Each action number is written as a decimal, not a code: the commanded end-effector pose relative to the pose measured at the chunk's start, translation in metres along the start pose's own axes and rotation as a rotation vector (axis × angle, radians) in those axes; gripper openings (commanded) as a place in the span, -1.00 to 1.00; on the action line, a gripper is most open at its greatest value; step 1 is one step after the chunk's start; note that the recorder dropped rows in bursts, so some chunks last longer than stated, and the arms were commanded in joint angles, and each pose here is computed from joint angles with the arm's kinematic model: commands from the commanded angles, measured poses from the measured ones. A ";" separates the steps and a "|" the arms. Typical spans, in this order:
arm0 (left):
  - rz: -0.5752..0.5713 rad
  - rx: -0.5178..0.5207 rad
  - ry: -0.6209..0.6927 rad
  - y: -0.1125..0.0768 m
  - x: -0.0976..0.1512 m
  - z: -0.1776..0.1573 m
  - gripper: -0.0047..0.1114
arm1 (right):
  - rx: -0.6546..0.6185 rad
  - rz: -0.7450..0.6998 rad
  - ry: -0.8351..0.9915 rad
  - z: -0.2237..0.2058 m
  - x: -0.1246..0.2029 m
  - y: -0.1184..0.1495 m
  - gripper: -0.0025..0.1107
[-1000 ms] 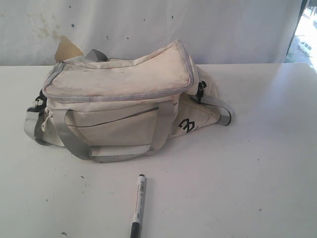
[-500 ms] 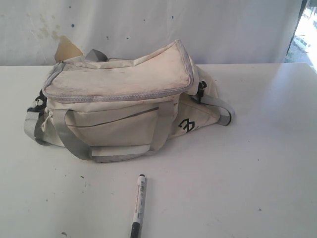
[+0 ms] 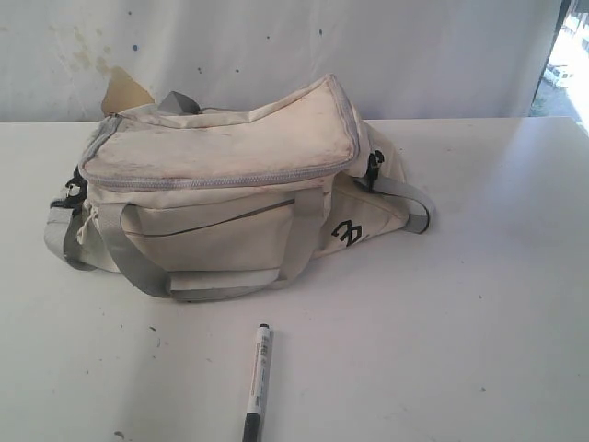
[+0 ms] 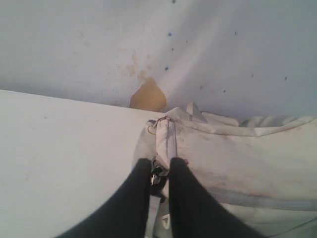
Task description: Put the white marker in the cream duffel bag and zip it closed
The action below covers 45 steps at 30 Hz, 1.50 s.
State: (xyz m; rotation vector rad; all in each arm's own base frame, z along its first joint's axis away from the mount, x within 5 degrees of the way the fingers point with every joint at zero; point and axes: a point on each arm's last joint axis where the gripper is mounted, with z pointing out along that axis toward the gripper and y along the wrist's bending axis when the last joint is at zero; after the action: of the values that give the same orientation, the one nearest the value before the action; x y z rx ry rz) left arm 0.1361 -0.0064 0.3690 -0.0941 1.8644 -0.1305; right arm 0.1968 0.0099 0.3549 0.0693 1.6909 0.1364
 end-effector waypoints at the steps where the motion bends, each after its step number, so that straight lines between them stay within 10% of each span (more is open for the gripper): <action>1: 0.074 -0.013 0.069 0.000 0.001 0.037 -0.27 | 0.017 -0.033 0.152 0.028 0.022 -0.003 -0.74; 7: 0.025 -0.025 0.158 0.002 0.014 0.082 0.31 | 0.040 0.052 0.378 0.053 0.037 -0.003 -0.35; 15: -0.005 -0.054 0.400 0.002 0.023 0.133 0.32 | -0.129 0.079 0.620 0.088 0.041 0.015 -0.32; 22: 0.008 -0.061 0.473 0.001 0.017 0.180 0.32 | -0.359 0.088 0.670 0.119 0.054 0.032 0.41; 31: 0.048 -0.063 0.567 -0.001 0.009 0.247 0.66 | -0.461 0.154 0.742 0.170 0.066 0.041 0.36; 45: 0.056 -0.024 0.704 -0.002 0.037 0.326 0.66 | -0.462 0.105 0.678 0.222 0.088 0.081 0.36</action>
State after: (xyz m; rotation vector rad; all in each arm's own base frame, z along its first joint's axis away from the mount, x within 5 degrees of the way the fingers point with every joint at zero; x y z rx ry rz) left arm 0.4291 -0.0254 0.2444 -0.0048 2.5693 -0.0864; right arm 0.3961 0.1058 0.2564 -0.2683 2.3102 0.7288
